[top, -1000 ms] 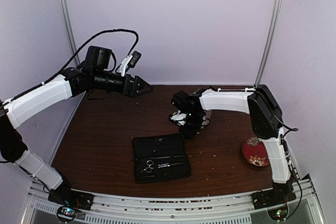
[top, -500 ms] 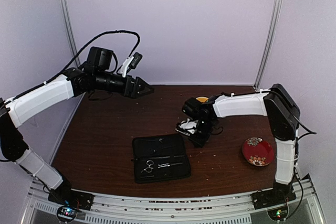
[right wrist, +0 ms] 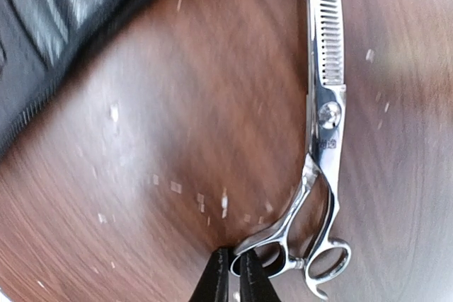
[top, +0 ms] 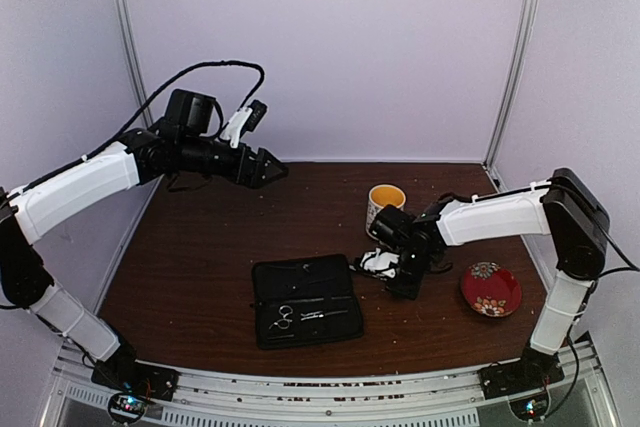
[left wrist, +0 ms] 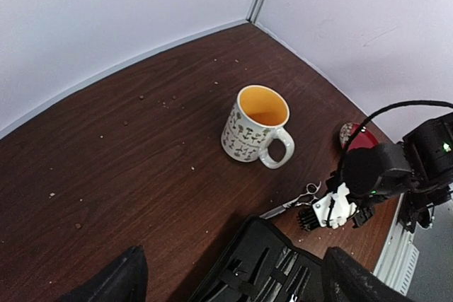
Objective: Sort the hair-cutting tools
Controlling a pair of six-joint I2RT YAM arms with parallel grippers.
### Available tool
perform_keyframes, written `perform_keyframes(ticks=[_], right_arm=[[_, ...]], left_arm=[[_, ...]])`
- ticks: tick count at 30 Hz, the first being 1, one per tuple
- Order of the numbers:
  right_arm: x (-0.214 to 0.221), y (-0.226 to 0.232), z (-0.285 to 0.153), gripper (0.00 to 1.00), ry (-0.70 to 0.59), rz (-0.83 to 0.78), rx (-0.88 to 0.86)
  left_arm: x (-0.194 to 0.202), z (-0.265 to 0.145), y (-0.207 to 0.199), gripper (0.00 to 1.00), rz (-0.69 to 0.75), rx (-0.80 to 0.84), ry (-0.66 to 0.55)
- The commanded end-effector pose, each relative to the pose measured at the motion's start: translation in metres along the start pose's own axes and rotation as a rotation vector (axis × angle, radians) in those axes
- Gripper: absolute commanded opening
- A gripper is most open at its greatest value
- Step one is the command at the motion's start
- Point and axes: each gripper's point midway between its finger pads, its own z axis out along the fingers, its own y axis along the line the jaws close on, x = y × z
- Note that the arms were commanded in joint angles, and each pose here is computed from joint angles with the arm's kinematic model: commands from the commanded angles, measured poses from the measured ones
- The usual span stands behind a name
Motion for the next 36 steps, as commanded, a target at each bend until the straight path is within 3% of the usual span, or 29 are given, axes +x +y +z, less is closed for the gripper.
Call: perform_keyframes(ticks=[1, 3, 9, 13, 16, 19, 21, 24, 26, 28, 31, 36], right_arm=[[0.073, 0.012, 0.016, 0.09, 0.274, -0.051, -0.018], [0.072, 0.006, 0.009, 0.14, 0.269, -0.054, 0.005], [0.058, -0.003, -0.039, 0.34, 0.135, -0.078, 0.023], [0.046, -0.013, -0.080, 0.38, -0.013, -0.056, 0.054], [0.043, -0.018, -0.100, 0.43, -0.121, -0.028, 0.057], [0.042, -0.026, -0.109, 0.43, -0.181, -0.014, 0.078], [0.035, -0.032, -0.125, 0.43, -0.243, 0.002, 0.089], [0.025, -0.048, -0.159, 0.45, -0.354, 0.031, 0.129], [0.034, -0.071, -0.162, 0.61, -0.328, 0.070, 0.221], [0.050, -0.083, -0.145, 0.70, -0.255, 0.119, 0.200], [0.061, -0.089, -0.130, 0.70, -0.242, 0.163, 0.115], [0.046, -0.082, -0.140, 0.67, -0.351, 0.096, 0.115]], left_arm=[[-0.022, -0.015, 0.010, 0.90, 0.062, -0.097, -0.078], [-0.024, -0.020, 0.019, 0.98, 0.081, -0.157, -0.102], [-0.037, -0.051, 0.036, 0.98, 0.158, -0.321, -0.199], [-0.039, -0.064, 0.048, 0.98, 0.202, -0.413, -0.300], [-0.044, -0.071, 0.042, 0.98, 0.234, -0.394, -0.393], [-0.044, -0.077, 0.060, 0.98, 0.071, -0.472, -0.457], [-0.052, -0.074, 0.057, 0.98, 0.074, -0.451, -0.444], [-0.055, -0.058, 0.050, 0.95, 0.100, -0.404, -0.306], [-0.045, -0.048, 0.051, 0.75, 0.119, -0.392, -0.188], [-0.040, -0.043, 0.056, 0.69, 0.111, -0.411, -0.143], [-0.027, -0.045, 0.058, 0.66, 0.083, -0.421, -0.148], [0.013, -0.054, 0.062, 0.62, -0.042, -0.442, -0.145]])
